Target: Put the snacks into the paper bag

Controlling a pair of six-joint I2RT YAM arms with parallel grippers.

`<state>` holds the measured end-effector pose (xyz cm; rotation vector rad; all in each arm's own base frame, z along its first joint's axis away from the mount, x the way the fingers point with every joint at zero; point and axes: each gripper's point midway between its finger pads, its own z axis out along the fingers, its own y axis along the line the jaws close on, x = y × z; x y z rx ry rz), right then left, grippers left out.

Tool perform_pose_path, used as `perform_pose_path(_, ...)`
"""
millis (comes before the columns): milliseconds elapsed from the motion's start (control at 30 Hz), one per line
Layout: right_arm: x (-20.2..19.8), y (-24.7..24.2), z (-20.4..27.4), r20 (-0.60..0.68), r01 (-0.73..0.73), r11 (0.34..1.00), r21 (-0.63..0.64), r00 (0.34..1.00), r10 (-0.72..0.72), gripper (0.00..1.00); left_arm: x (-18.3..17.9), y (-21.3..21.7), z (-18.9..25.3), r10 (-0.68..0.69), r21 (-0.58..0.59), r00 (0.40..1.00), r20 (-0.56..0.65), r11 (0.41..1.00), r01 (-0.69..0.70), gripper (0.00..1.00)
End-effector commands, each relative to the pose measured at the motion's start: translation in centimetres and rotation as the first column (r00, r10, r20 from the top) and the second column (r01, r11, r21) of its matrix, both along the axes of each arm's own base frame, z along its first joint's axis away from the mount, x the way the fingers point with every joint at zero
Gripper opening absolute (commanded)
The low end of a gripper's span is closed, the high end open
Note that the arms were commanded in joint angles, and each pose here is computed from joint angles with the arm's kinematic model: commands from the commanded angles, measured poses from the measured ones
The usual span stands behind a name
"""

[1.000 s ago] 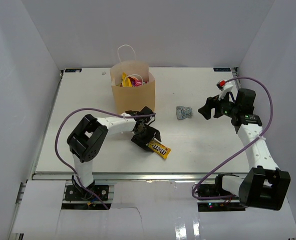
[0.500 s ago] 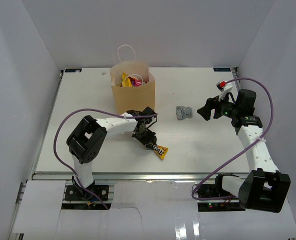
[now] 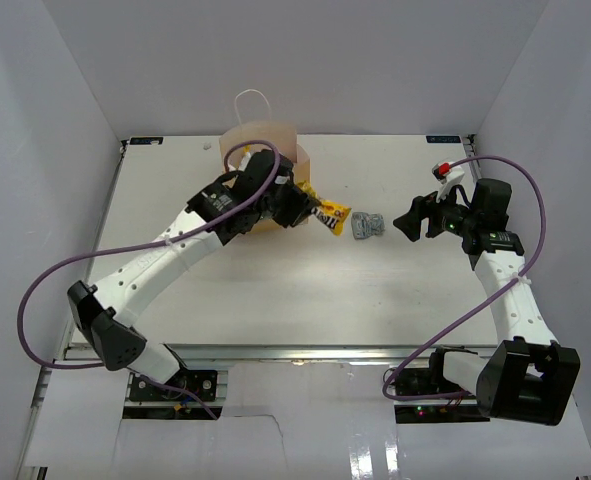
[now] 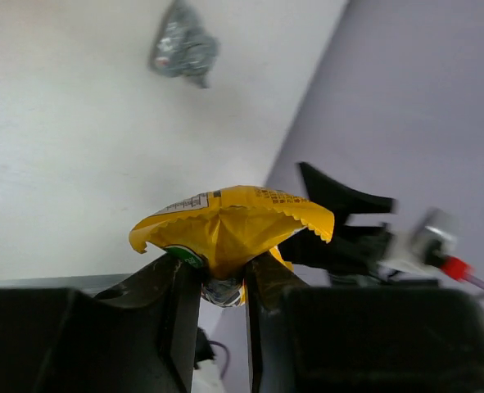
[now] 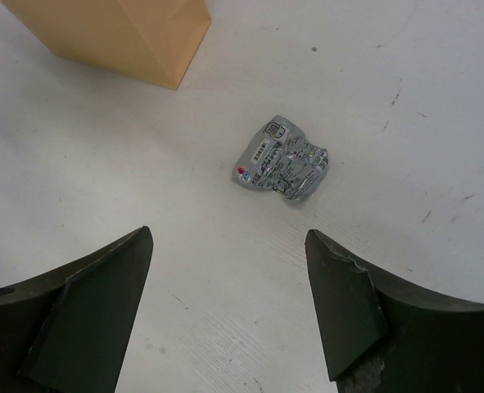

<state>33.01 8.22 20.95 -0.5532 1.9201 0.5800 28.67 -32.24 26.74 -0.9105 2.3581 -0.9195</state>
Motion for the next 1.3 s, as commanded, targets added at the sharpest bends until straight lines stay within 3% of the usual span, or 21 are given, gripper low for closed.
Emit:
perform_pose_path(0,0.5,-0.1,1.3,0.059,-0.01,1.0,-0.005,0.998,0.01,0.81,1.4,0.7,7.5,0.058,-0.073,0.984,0.169,0.996,-0.046,0.11)
perform_pose_path(133,0.6,-0.1,1.4,0.06,-0.011,1.0,-0.005,0.998,0.011,0.81,3.8,0.6,15.1,0.102,-0.115,0.932,0.347,0.991,-0.066,0.12)
perform_pose_path(167,0.6,-0.1,1.5,0.062,-0.012,1.0,-0.004,0.998,0.013,0.81,5.1,0.9,17.7,0.124,-0.104,0.896,0.427,0.991,-0.088,0.12)
perform_pose_path(300,0.6,0.0,1.5,0.062,-0.015,1.0,-0.003,0.998,0.015,0.81,9.6,3.9,21.2,0.201,-0.079,0.822,0.532,0.979,-0.188,0.11)
perform_pose_path(600,-0.2,0.0,1.0,0.061,-0.009,1.0,-0.008,0.998,0.01,0.81,17.5,12.9,18.0,0.348,-0.059,0.797,0.494,0.928,-0.369,0.11)
perform_pose_path(833,-0.4,-0.2,0.6,0.063,-0.009,1.0,-0.021,0.998,0.01,0.81,19.3,13.8,12.7,0.334,0.003,0.846,0.415,0.93,-0.368,0.16)
perform_pose_path(933,-0.5,0.3,0.4,0.068,-0.053,0.998,-0.021,0.996,0.054,0.82,19.2,13.6,10.7,0.328,0.026,0.865,0.379,0.931,-0.364,0.29)
perform_pose_path(1100,1.1,1.5,-0.9,0.025,-0.198,0.979,-0.056,0.98,0.199,0.83,18.9,13.8,9.6,0.315,0.055,0.874,0.372,0.932,-0.359,0.76)
perform_pose_path(1133,1.3,1.7,-3.1,-0.074,-0.226,0.973,-0.045,0.972,0.223,0.83,19.0,14.0,9.8,0.316,0.056,0.87,0.379,0.93,-0.363,0.82)
perform_pose_path(1200,3.1,2.2,-2.1,-0.069,-0.275,0.957,-0.095,0.96,0.27,0.84,18.9,14.3,10.5,0.304,0.069,0.864,0.402,0.931,-0.36,0.92)
perform_pose_path(1233,2.8,2.3,-4.7,-0.16,-0.342,0.933,-0.108,0.933,0.324,0.84,18.9,14.5,10.8,0.3,0.074,0.86,0.414,0.93,-0.36,0.94)
perform_pose_path(1267,3.7,3.0,-3.2,-0.123,-0.415,0.898,-0.143,0.908,0.4,0.88,18.6,14.9,11.5,0.28,0.093,0.853,0.44,0.931,-0.353,0.95)
